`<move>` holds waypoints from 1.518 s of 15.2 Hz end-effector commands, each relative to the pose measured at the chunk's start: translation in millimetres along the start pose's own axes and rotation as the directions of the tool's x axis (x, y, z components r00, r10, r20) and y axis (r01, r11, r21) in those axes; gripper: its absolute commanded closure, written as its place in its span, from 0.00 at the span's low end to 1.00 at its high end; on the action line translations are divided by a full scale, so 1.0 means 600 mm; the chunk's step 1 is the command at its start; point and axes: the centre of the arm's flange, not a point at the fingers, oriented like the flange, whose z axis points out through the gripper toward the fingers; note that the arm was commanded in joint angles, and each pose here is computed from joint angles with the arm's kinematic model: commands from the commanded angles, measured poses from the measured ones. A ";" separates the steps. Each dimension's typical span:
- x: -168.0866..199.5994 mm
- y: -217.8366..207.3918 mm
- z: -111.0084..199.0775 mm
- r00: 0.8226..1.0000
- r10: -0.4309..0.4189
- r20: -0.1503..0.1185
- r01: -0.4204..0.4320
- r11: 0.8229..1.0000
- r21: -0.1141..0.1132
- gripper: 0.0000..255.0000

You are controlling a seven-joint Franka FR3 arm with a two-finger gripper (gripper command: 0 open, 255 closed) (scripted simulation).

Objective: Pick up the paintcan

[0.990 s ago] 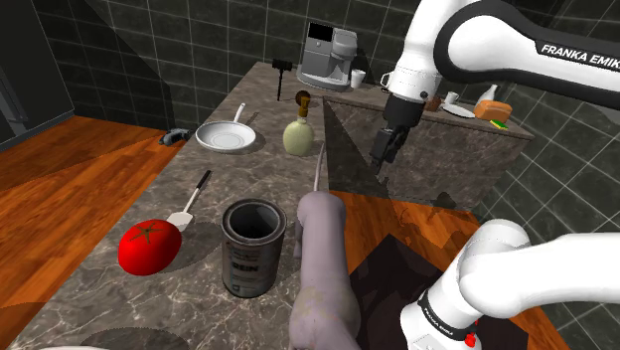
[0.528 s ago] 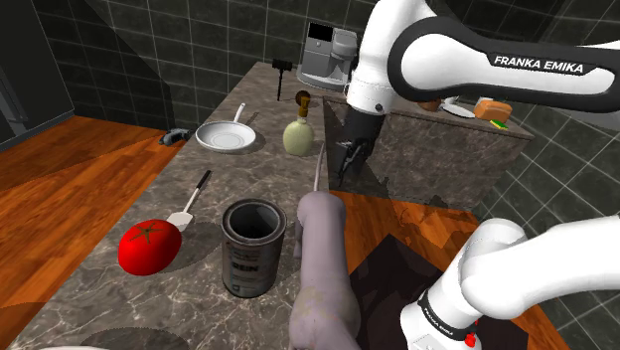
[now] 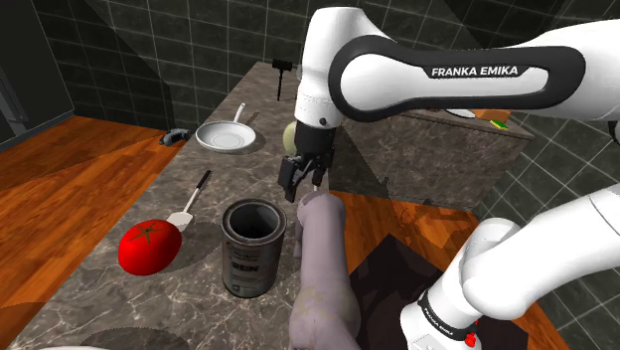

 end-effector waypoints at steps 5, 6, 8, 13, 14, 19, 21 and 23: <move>0.057 -0.088 0.041 1.000 0.003 0.004 -0.003 1.000 -0.005 0.00; 0.058 -0.087 0.049 1.000 0.003 0.004 -0.003 1.000 -0.005 0.00; 0.059 -0.086 0.067 1.000 0.003 0.004 -0.003 1.000 -0.005 0.00; 0.061 -0.084 0.098 1.000 0.003 0.004 -0.003 1.000 -0.005 0.00; 0.061 -0.085 0.099 1.000 0.003 0.004 -0.003 1.000 -0.005 1.00; 0.062 -0.085 0.099 1.000 0.003 0.004 -0.003 1.000 -0.005 1.00; 0.061 -0.085 0.098 1.000 0.004 0.004 -0.003 1.000 -0.005 1.00; 0.061 -0.084 0.098 1.000 0.003 0.004 -0.003 1.000 -0.005 1.00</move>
